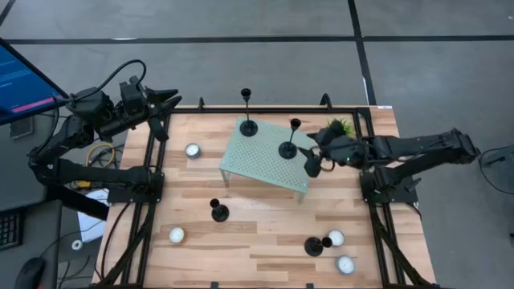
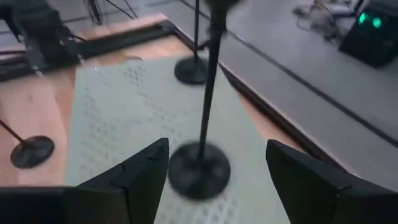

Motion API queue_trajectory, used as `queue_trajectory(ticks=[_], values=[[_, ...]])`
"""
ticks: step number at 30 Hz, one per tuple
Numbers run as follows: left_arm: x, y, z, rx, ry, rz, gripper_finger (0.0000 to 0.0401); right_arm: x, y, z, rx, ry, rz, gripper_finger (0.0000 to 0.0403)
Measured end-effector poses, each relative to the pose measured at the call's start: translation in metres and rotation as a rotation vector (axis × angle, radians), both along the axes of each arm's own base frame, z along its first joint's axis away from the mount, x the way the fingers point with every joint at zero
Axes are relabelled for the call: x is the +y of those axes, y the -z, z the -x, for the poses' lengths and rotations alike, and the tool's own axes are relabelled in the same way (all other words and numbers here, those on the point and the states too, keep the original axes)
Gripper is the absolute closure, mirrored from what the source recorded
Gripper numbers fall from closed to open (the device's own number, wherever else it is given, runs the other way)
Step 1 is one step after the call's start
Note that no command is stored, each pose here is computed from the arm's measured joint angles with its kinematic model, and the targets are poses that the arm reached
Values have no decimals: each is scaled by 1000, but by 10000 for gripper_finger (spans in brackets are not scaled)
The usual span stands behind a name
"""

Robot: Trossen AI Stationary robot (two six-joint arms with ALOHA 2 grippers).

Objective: Pick & Place candle stick holders
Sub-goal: Put the black candle holder on the shelf

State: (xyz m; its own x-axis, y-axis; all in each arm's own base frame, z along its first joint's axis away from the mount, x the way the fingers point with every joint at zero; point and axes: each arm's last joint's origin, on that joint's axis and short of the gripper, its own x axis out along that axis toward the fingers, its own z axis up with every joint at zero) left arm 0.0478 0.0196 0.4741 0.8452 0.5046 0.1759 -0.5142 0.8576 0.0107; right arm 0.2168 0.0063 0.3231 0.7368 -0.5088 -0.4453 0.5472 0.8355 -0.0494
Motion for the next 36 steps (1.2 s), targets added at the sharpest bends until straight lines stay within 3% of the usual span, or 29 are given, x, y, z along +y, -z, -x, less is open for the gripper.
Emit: queue_trajectory(ticks=[4, 13, 23, 28, 36], values=[[0, 0, 0, -1, 0, 0, 299, -13, -4, -8, -36, -58, -11, 143], [0, 0, 0, 0, 0, 0, 299, -27, 12, -29, 36, -96, -8, 143], [0, 0, 0, 0, 0, 0, 299, -41, 11, -32, 14, -127, -12, 149], [0, 0, 0, 0, 0, 0, 299, -45, 10, -34, -5, -182, -34, 195], [0, 0, 0, 0, 0, 0, 299, -46, 17, -40, 29, -197, -43, 312]])
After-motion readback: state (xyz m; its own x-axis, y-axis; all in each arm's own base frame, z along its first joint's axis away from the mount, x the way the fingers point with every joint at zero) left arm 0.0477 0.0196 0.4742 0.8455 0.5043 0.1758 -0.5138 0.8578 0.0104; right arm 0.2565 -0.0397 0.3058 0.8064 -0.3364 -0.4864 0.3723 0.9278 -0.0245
